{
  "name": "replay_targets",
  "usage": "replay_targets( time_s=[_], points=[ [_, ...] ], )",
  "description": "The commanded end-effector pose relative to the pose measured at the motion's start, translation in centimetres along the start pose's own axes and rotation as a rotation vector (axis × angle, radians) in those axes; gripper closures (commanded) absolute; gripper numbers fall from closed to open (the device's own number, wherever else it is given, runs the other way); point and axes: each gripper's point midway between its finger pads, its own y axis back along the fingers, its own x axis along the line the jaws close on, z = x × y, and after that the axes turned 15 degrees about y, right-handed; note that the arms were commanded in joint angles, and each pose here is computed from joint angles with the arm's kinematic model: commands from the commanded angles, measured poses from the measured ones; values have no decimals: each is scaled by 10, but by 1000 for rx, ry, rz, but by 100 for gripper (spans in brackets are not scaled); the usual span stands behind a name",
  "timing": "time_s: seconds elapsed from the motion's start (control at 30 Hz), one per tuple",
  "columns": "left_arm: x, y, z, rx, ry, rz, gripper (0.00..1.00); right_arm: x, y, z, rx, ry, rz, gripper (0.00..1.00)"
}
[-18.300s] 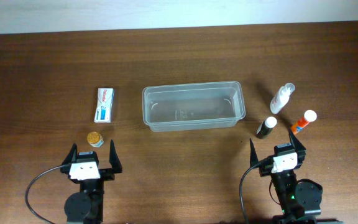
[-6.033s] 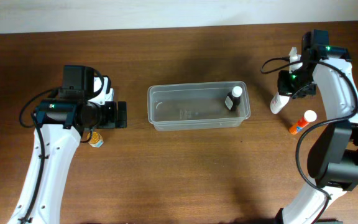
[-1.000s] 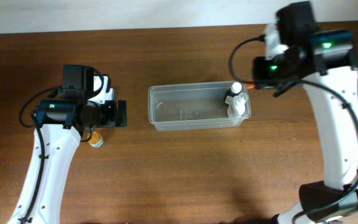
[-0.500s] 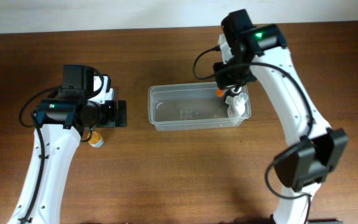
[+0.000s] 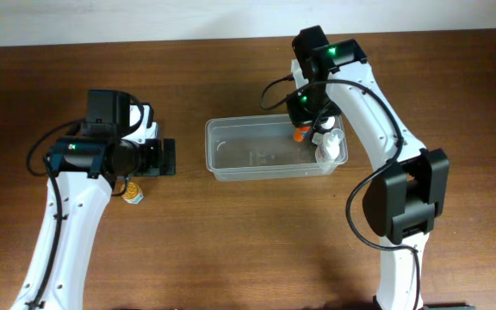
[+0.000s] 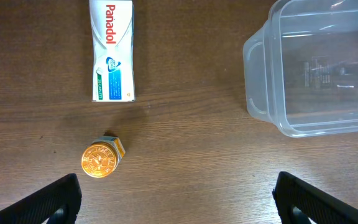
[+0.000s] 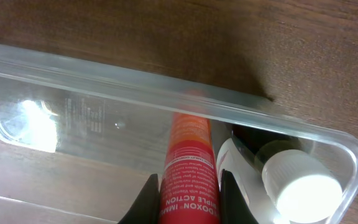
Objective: Pack container
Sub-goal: 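Lower the orange-capped tube upright into the container and release, then move left gripper to the white Panadol box and grasp it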
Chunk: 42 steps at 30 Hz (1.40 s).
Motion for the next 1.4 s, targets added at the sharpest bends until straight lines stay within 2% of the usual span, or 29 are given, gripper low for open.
replay_targets(
  time_s=[0.0, 0.17, 0.23, 0.37, 0.7, 0.83, 0.93, 1.03, 1.17, 1.37],
  points=[
    [1, 4, 7, -19, -9, 4, 1, -9, -10, 1, 18, 7, -36, 93],
    [1, 4, 7, -19, -9, 4, 1, -13, -16, 2, 28, 7, -55, 93],
    [1, 4, 7, -19, -9, 4, 1, -13, -16, 2, 27, 7, -56, 76],
    [1, 4, 7, -19, -9, 4, 1, -13, -16, 2, 26, 7, -56, 62],
    [1, 4, 7, -19, -9, 4, 1, -13, -16, 2, 25, 30, -55, 59],
    [1, 4, 7, -19, -9, 4, 1, -16, 17, 9, -41, 36, -92, 53],
    [2, 4, 7, -19, -9, 5, 1, -13, 67, 17, -154, 63, -113, 48],
    [1, 4, 7, -19, -10, 5, 1, -14, 112, 16, -252, 67, -137, 37],
    [1, 4, 7, -21, -9, 4, 1, -48, 146, 0, -317, -77, -164, 28],
    [2, 4, 9, -28, -10, 6, 0, -84, 172, -53, -278, -232, -156, 27]
  ],
)
